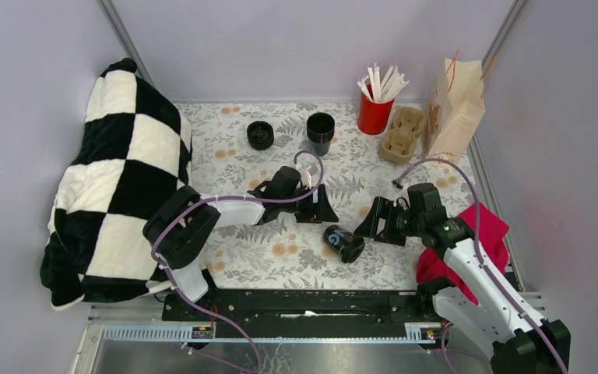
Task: Pack the takeout coffee
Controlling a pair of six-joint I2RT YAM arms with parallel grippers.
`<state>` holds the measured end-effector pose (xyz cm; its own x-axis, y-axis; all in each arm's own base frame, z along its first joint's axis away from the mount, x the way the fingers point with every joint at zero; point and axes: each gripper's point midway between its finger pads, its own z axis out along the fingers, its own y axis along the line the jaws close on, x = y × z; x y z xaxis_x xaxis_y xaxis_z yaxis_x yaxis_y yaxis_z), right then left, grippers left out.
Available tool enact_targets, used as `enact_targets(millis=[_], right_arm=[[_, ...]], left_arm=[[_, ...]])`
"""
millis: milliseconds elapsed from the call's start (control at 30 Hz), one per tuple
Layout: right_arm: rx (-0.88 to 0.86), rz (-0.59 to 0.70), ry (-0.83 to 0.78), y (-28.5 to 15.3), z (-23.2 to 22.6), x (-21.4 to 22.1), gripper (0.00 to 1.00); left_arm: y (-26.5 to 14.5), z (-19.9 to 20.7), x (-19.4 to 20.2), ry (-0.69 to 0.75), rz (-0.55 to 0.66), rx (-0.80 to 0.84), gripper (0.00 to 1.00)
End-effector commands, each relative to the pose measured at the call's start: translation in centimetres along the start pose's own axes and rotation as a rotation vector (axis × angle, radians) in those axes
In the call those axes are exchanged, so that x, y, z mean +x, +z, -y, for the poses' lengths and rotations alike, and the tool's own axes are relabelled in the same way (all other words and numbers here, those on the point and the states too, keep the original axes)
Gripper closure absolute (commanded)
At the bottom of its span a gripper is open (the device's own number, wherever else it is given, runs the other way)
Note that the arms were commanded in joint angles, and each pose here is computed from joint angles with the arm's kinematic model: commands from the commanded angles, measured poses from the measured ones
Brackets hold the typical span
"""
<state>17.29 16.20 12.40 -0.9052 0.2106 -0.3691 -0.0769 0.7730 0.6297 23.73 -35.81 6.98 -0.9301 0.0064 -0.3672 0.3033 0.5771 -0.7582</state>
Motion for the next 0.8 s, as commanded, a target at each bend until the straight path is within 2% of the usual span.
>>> enact_targets(millis=[0, 167, 300, 433, 567, 767], right_arm=[[-0.117, -0.062, 0.099, 0.5, -1.4, 1.8, 0.19], [-0.180, -0.116, 0.142, 1.2, -2.1, 3.4, 0.24], [-0.225, -0.161, 0.161, 2.6, -2.8, 5.2, 0.24], [-0.240, -0.172, 0.163, 4.0, -3.9, 6.2, 0.22], [-0.221, -0.125, 0.158, 4.5, -4.1, 5.0, 0.27], [-0.321, -0.062, 0.139, 4.0, -7.5, 2.5, 0.30]], left_arm=[[0.6, 1.1, -1.2, -0.009, 0.036, 0.063, 0.28], [0.3, 0.5, 0.1, -0.028, 0.016, 0.046, 0.29], [-0.6, -0.2, 0.6, -0.008, 0.024, 0.002, 0.23], [-1.5, -0.4, 1.2, -0.006, 0.025, -0.007, 0.22], [-1.8, -1.1, 2.2, -0.024, 0.013, -0.022, 0.31], [-1.7, -1.6, 2.9, -0.051, 0.020, -0.008, 0.42]])
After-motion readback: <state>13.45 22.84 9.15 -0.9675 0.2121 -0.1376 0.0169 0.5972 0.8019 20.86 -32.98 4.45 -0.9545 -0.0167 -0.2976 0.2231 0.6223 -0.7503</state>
